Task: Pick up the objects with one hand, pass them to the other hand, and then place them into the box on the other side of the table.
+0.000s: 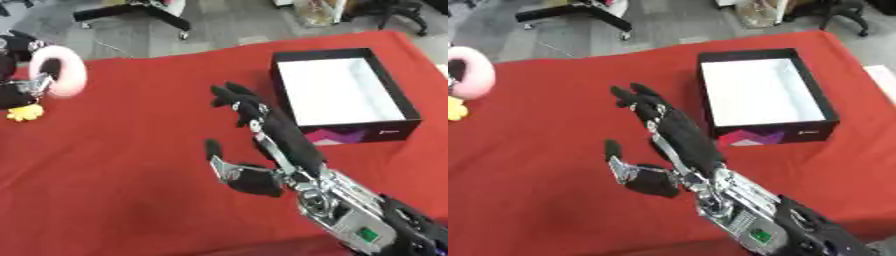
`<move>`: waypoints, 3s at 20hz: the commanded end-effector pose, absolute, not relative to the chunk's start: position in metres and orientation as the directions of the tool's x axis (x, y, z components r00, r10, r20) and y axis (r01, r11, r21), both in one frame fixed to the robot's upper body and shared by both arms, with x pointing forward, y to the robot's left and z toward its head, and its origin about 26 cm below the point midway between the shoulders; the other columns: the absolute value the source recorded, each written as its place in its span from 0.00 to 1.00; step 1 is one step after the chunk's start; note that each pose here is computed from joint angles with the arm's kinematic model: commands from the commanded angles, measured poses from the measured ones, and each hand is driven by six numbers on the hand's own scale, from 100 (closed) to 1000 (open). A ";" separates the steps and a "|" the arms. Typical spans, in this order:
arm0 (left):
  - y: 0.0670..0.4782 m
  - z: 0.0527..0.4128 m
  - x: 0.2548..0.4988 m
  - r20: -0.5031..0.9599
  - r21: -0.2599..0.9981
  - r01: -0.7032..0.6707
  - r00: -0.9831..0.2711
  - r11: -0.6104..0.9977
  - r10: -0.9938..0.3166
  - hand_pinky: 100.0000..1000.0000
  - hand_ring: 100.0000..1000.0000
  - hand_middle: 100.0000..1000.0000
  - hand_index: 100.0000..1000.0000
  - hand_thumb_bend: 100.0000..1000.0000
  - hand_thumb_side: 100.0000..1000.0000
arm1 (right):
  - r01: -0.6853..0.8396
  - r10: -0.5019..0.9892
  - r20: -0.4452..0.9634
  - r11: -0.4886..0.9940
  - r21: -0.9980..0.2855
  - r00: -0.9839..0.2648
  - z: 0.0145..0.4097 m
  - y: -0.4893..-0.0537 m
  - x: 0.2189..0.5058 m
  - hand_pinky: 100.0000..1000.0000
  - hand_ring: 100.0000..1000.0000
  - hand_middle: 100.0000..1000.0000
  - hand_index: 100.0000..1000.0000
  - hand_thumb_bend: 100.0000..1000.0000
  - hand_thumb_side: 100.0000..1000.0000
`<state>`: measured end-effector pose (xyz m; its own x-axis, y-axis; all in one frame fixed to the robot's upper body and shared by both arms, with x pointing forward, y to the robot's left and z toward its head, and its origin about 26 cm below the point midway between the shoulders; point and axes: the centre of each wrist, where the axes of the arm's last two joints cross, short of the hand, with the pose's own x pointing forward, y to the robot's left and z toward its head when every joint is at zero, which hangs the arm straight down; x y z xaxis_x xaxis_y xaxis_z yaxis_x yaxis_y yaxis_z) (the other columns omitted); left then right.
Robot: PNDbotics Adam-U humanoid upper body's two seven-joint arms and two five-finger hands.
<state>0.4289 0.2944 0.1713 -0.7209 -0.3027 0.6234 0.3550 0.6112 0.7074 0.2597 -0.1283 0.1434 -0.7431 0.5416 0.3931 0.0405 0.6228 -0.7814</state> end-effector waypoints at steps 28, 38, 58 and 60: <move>0.172 0.182 0.427 0.612 0.715 0.623 -0.777 0.318 0.148 0.51 0.30 0.21 0.32 0.00 0.33 | -0.041 0.405 0.266 0.485 -0.873 -0.875 0.194 -0.130 0.275 0.56 1.00 0.72 1.00 0.00 0.31; 0.153 0.178 0.425 0.649 0.697 0.668 -0.743 0.260 0.168 0.51 0.31 0.21 0.32 0.00 0.31 | 0.011 0.426 0.226 0.485 -0.874 -0.876 0.199 -0.130 0.276 0.44 1.00 0.65 0.98 0.00 0.22; 0.143 0.182 0.420 0.734 0.619 0.756 -0.653 0.213 0.185 0.53 0.33 0.22 0.32 0.00 0.31 | 0.176 0.527 0.088 0.430 -0.885 -0.845 0.195 -0.127 0.274 0.36 0.91 0.59 0.96 0.00 0.09; 0.144 0.185 0.419 0.741 0.609 0.765 -0.643 0.212 0.194 0.53 0.33 0.22 0.32 0.00 0.31 | 0.194 0.535 0.064 0.412 -0.890 -0.842 0.195 -0.128 0.274 0.36 0.90 0.60 0.96 0.00 0.08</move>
